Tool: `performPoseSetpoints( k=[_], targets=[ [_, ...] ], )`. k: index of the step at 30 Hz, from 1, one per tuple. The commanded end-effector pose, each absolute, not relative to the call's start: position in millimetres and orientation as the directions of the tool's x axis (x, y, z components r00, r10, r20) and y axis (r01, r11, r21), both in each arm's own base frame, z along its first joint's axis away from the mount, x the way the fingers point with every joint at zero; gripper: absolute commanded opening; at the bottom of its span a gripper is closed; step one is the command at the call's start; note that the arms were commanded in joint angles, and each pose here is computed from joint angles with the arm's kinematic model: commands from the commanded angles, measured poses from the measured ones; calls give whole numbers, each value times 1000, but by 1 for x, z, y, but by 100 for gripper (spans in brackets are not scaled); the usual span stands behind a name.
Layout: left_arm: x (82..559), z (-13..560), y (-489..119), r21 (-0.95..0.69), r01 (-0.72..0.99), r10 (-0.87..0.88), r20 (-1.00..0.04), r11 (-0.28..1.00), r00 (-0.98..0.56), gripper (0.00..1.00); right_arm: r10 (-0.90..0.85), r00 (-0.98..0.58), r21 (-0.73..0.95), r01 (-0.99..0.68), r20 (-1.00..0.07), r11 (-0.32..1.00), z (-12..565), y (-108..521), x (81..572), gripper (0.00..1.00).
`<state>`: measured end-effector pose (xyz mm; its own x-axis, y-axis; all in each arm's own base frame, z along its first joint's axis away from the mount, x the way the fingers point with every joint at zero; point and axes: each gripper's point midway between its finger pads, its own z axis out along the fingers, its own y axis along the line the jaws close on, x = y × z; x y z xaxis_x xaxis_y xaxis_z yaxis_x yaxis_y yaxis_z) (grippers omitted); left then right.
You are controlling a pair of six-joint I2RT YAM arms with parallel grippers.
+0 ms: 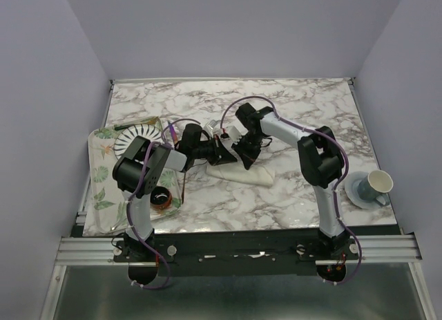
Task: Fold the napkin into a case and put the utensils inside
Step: Stuff the top corner of the smaller-rectangle-folded napkin into the folded napkin.
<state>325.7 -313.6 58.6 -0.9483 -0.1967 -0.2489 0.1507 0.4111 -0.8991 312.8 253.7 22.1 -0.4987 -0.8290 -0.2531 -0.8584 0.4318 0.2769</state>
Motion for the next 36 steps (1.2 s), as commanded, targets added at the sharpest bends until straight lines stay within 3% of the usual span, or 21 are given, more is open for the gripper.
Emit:
performPoseSetpoints(
  k=[1,7,16,20,23,36],
  targets=[
    [325,84,-320,-924,204,-231,-286,322,-930,0,-890,-382,110,-924,-248,366,1,237,340,1],
    [315,83,-322,-927,192,-214,-269,323,-939,0,-906,-326,67,-945,-271,320,4,241,352,1],
    [318,2,-303,-837,-48,-261,-115,546,-958,0,-901,-263,-16,-958,-344,286,26,251,369,1],
    [317,-18,-292,-810,-119,-293,-67,574,-954,0,-863,-311,-118,-915,-398,385,71,252,391,21],
    [319,-18,-293,-811,-107,-285,-77,576,-955,0,-836,-338,-146,-889,-432,434,103,247,389,30],
    [319,-15,-293,-808,-74,-260,-100,585,-960,0,-842,-443,-117,-861,-306,496,67,208,344,14]
  ],
)
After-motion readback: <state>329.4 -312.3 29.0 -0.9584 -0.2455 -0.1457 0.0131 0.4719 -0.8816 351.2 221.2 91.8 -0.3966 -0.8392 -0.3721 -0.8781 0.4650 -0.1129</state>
